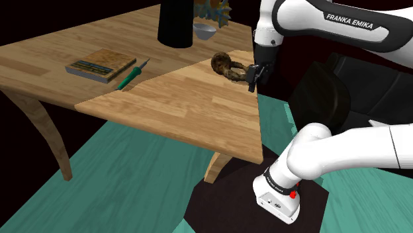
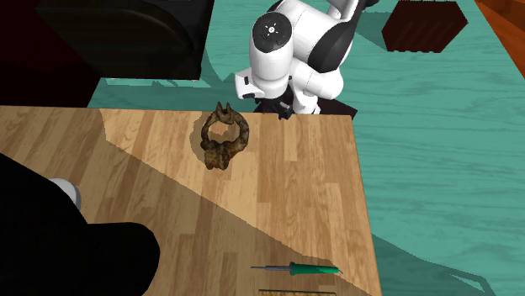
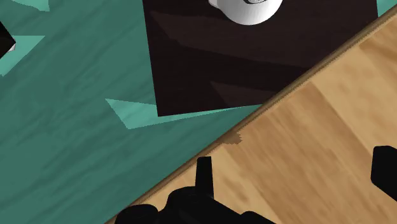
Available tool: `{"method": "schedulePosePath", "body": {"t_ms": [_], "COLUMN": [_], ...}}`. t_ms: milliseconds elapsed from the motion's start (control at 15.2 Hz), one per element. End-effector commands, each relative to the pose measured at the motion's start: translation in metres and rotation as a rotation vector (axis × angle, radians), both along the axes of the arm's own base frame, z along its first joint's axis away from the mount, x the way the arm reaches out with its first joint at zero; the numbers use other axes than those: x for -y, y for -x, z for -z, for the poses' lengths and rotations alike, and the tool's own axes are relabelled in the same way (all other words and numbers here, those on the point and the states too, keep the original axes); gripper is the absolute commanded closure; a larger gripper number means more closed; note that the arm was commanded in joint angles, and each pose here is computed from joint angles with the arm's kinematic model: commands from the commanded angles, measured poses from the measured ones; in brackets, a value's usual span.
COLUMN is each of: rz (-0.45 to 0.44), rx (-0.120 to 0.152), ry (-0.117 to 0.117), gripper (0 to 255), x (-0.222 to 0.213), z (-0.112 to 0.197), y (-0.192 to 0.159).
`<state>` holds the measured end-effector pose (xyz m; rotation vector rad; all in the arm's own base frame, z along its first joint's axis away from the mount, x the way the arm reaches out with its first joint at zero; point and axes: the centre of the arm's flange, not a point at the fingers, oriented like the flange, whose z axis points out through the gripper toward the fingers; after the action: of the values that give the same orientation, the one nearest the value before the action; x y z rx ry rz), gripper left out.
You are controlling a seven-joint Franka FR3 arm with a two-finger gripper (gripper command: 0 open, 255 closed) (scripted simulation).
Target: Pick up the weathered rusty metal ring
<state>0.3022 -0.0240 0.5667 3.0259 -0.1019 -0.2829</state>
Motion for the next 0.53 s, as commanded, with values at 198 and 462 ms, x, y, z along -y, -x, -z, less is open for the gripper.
{"method": "schedulePosePath", "body": {"t_ms": [198, 462], "rz": [0.028, 0.065], "rx": [0.033, 0.077], "ry": [0.008, 0.019], "gripper": [0, 0], "x": [0.005, 0.013], "z": [-0.003, -0.009], "y": [-0.035, -0.08]}}
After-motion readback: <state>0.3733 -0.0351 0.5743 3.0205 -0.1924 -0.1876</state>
